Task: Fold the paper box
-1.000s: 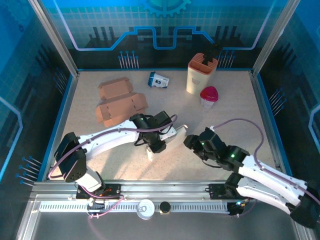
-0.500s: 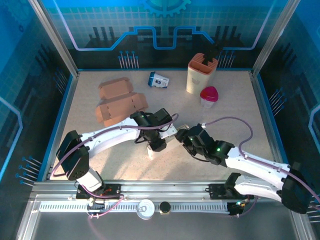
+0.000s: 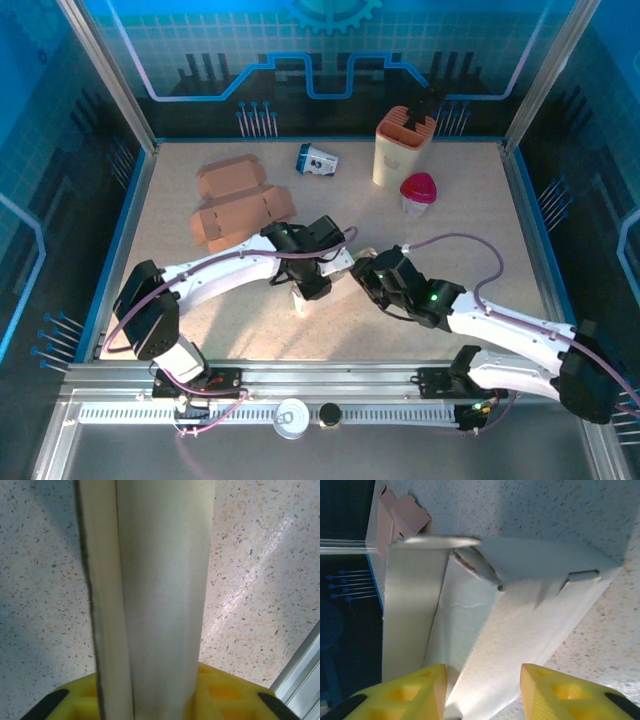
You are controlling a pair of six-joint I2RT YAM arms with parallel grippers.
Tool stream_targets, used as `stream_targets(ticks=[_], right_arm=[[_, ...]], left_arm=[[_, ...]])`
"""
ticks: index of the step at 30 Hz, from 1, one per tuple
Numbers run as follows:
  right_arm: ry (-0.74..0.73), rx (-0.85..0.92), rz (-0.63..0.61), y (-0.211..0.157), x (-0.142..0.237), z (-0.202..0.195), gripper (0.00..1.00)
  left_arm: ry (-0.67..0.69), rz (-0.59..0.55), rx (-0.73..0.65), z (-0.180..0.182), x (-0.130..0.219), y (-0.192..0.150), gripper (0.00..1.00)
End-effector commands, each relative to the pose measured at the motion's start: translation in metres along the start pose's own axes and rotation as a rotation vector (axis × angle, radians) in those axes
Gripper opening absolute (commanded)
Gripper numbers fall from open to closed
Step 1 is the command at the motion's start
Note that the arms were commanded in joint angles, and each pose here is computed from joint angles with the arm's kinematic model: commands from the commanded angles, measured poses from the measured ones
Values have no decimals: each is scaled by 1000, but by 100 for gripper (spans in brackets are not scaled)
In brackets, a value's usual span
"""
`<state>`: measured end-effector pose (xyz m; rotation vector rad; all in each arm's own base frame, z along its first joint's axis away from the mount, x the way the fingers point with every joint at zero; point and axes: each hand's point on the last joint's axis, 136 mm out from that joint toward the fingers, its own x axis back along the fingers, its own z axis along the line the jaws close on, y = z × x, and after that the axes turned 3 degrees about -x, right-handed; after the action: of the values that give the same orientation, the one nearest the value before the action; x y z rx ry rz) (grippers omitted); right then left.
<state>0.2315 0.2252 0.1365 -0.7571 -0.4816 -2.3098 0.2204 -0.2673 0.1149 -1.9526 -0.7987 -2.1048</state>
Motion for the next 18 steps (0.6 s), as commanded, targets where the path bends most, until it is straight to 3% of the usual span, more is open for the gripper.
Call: stream_targets(ticks=[1,7,13,18], right_arm=[[54,210,-56,27,27,24,53],[274,662,7,65,69,56,54],[247,817,157,61,65,49,45],[73,888,185,70,46,23,34]], left_arm=[[6,-20,-54,-2,8,-1,24],[-14,-21,-118,-7,10,-9,25],[-21,12,-159,-8,3,-15,26],[-24,17,-180,-8,4,-16,27]])
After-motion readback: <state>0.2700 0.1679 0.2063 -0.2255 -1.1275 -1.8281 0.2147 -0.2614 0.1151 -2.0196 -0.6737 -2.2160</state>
